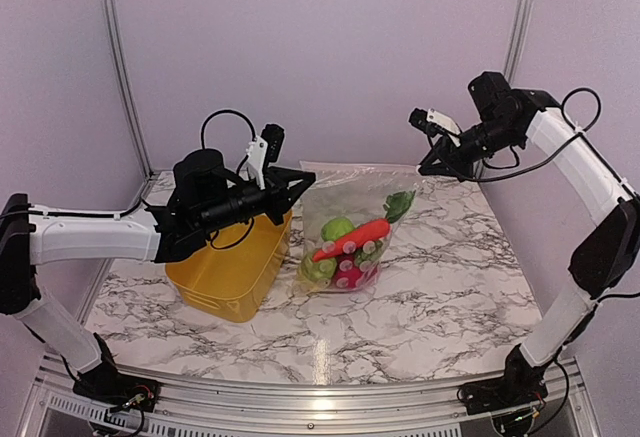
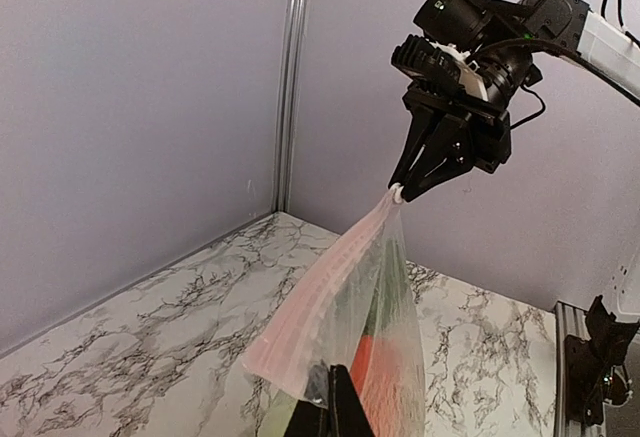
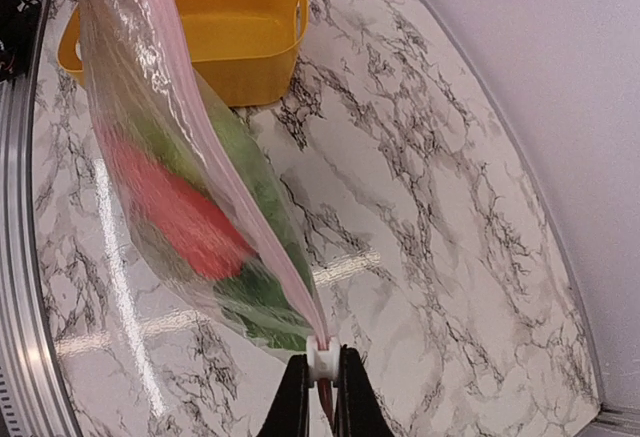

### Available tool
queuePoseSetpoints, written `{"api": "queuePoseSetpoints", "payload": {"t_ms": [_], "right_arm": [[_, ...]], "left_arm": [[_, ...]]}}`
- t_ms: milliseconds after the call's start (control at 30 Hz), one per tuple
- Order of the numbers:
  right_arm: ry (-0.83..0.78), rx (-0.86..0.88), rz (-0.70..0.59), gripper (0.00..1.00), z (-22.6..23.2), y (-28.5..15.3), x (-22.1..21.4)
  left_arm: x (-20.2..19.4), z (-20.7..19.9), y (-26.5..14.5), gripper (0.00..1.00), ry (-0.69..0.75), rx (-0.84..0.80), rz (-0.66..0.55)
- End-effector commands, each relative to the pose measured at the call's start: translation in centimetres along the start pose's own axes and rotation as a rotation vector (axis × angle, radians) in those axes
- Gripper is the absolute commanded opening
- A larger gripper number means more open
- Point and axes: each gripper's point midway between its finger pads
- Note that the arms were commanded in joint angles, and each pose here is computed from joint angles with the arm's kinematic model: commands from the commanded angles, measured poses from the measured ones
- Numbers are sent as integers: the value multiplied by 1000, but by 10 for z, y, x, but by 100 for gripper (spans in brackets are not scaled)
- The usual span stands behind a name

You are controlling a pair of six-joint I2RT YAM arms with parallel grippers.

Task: Place the food in the zip-top bag and seal the zipper
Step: Place the zipper food storage bag at the center of the board, then reset both arms

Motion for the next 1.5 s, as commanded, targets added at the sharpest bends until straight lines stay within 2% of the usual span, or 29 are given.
{"api": "queuePoseSetpoints", "payload": {"t_ms": [0,200,367,500,667,767,867,1033,1100,1200,1333,1467], "right_arm": [[-28,-125,-77,0,-30,-29,35],[-100,-176,-189,0,-42,-44,91],[-166,-219,-218,0,-40,-39,115],[-164,-250,-183,0,-46,-28,100],[-167,-116,-97,6,-4,-8,52],[-171,-15,-75,14,35,-1,25],[-189,44,-80,24,67,-6,11],[-206,6,-144,46,75,-36,30],[-178,-19,-184,53,65,-45,41],[-84,-148,-253,62,27,-52,54],[77,-360,-335,84,-33,-66,59],[243,-479,-396,89,-62,-72,58]], "left_arm": [[55,7,2,0,-11,31,-153],[93,-3,-2,0,-32,-3,-225],[97,3,-6,0,-19,38,-228],[70,7,1,0,21,48,-168],[18,-3,8,3,43,-37,-14],[-4,-16,5,14,-1,-118,71],[-7,-35,-5,32,-47,-192,109],[19,-55,-31,63,-36,-237,138],[32,-50,-42,71,-10,-185,147],[55,-30,-61,78,44,-35,127],[76,28,-94,89,76,323,86],[70,78,-134,96,111,646,136]]}}
Point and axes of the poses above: each gripper's point midway between its finger pads, its own y axis out along the fingers, its own z axis along the line the jaws close on, x = y × z, and after that the axes turned 1 degree about -y, right-handed
